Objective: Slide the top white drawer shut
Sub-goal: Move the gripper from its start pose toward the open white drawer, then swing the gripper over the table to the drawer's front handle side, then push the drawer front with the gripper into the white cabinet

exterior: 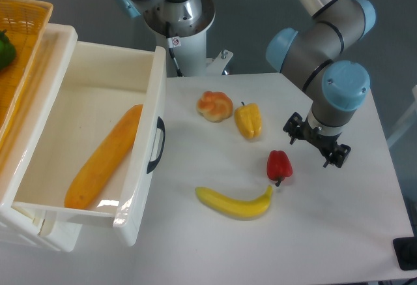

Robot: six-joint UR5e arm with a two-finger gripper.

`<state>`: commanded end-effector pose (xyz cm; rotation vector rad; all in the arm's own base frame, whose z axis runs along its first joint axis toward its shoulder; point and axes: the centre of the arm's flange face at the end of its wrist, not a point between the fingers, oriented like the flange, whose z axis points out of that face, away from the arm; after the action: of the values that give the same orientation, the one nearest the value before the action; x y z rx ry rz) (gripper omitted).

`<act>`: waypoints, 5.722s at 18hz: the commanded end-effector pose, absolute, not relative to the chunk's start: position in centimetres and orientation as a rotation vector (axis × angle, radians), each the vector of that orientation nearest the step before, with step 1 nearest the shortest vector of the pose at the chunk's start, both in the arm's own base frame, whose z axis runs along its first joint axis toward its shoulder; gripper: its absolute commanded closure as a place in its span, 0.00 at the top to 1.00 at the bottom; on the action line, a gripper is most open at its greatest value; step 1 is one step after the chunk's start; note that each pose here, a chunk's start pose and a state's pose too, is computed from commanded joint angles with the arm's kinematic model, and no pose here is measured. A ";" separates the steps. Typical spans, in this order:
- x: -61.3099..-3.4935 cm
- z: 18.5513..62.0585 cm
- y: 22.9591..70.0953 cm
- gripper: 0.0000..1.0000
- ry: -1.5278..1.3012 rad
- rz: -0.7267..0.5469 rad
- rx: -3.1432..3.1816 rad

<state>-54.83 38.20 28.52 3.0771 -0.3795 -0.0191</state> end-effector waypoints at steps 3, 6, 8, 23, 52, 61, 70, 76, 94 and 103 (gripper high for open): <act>-54.9 28.5 38.1 1.00 -0.382 -0.019 3.077; -54.7 27.9 38.4 1.00 -0.378 0.001 3.078; -53.7 26.1 37.9 1.00 -0.374 0.060 3.078; -49.3 23.1 39.8 0.32 0.066 0.224 3.110; -36.5 33.4 49.8 0.09 0.487 0.901 3.228; -34.7 35.0 49.6 0.09 0.471 0.935 3.213; -32.2 36.7 50.2 0.09 0.431 0.945 3.201; -30.1 36.9 51.1 0.09 0.379 0.947 3.195; -23.0 35.4 56.0 0.10 0.357 0.933 3.131; -21.7 35.2 57.7 0.10 0.354 0.922 3.130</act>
<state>-21.65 57.65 35.24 3.1305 0.3542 0.9218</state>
